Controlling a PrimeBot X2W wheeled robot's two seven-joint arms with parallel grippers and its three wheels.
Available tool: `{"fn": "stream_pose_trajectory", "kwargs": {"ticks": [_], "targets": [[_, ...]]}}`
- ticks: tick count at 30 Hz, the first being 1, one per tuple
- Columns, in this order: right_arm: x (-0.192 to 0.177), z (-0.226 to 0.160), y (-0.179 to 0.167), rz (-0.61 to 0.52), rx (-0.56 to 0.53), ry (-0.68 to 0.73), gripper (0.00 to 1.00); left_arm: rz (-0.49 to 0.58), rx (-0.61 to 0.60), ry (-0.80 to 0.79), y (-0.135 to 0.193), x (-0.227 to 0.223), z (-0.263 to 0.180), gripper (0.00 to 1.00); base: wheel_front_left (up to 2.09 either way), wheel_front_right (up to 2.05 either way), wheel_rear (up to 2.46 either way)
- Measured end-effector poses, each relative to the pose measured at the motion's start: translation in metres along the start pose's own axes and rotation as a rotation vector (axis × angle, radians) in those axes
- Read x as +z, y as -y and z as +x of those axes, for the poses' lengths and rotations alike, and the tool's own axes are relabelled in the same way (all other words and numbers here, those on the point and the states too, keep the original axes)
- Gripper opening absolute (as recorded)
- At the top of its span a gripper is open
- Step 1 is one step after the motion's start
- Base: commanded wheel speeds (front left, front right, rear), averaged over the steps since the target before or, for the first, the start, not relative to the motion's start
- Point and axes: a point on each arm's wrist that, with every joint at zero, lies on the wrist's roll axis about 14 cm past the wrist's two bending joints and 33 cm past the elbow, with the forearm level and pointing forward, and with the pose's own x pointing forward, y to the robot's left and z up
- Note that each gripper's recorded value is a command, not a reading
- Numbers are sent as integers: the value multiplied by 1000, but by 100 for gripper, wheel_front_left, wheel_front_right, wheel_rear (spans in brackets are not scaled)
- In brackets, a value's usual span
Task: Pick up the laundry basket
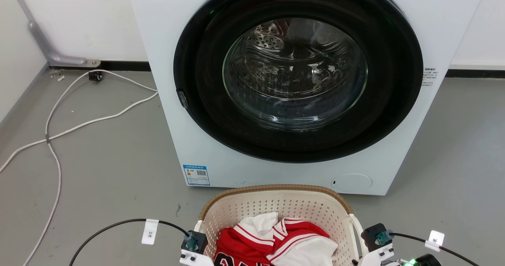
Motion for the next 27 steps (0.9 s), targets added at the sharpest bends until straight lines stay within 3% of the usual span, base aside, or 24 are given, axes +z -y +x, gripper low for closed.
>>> {"fn": "stream_pose_trajectory", "kwargs": {"ticks": [27], "targets": [[-4,-1,0,7,5,-7,0,-2,-6,4,1,-1,1,0,0,0,0]]}}
